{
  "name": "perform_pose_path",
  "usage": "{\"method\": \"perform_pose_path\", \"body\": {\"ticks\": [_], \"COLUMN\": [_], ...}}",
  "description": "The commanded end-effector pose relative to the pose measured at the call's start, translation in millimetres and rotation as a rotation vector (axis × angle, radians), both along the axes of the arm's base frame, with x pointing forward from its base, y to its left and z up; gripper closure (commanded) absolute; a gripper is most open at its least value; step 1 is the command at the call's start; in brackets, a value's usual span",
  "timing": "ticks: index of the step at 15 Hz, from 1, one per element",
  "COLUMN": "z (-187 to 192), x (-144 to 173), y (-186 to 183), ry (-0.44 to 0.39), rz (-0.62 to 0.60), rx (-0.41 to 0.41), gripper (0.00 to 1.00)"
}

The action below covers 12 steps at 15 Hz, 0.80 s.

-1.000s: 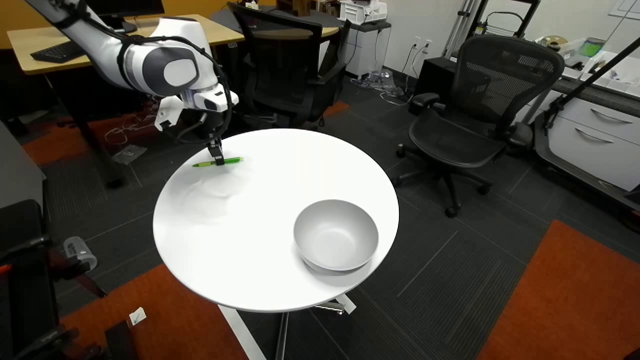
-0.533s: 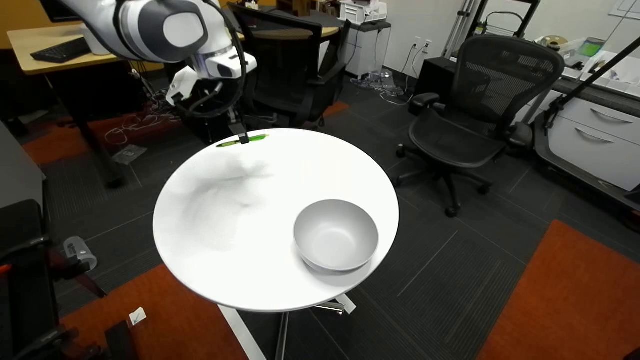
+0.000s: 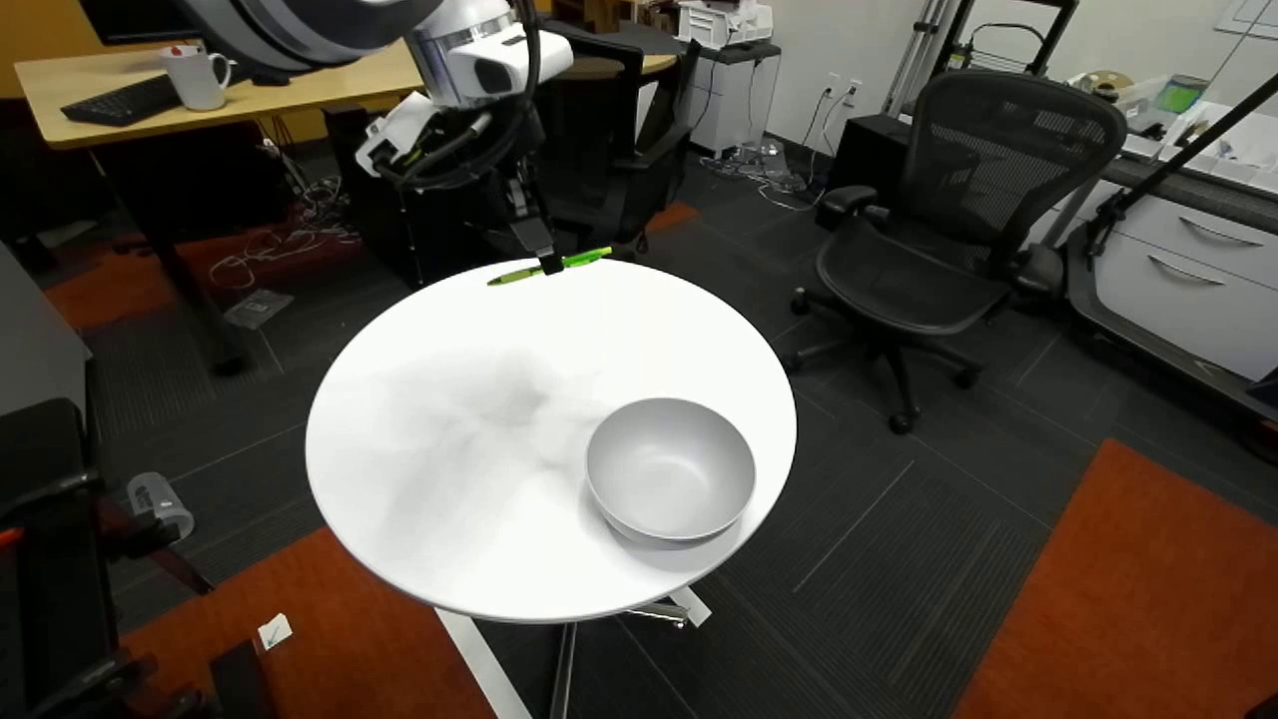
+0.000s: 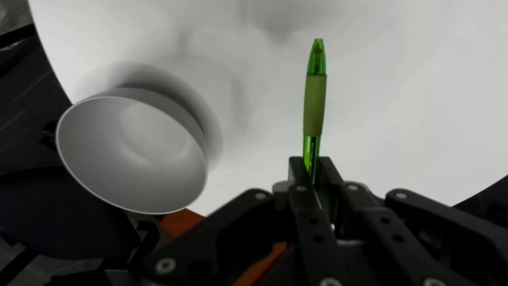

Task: Take the marker from the table and put it in the white bowl

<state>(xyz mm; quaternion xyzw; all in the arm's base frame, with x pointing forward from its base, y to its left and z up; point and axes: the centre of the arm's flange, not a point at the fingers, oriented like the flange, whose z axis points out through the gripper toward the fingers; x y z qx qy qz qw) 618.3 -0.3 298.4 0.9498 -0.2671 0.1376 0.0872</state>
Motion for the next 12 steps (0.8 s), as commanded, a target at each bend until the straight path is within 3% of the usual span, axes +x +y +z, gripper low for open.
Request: {"method": "perform_pose_path", "body": {"ticks": [1, 12], "z": [6, 8], "x": [-6, 6], "y": [-39, -164], "ry": [0.02, 0.044], "rz": [-0.064, -0.179], "rx": [-0.016, 0.004], "gripper": [0.97, 0.97]}}
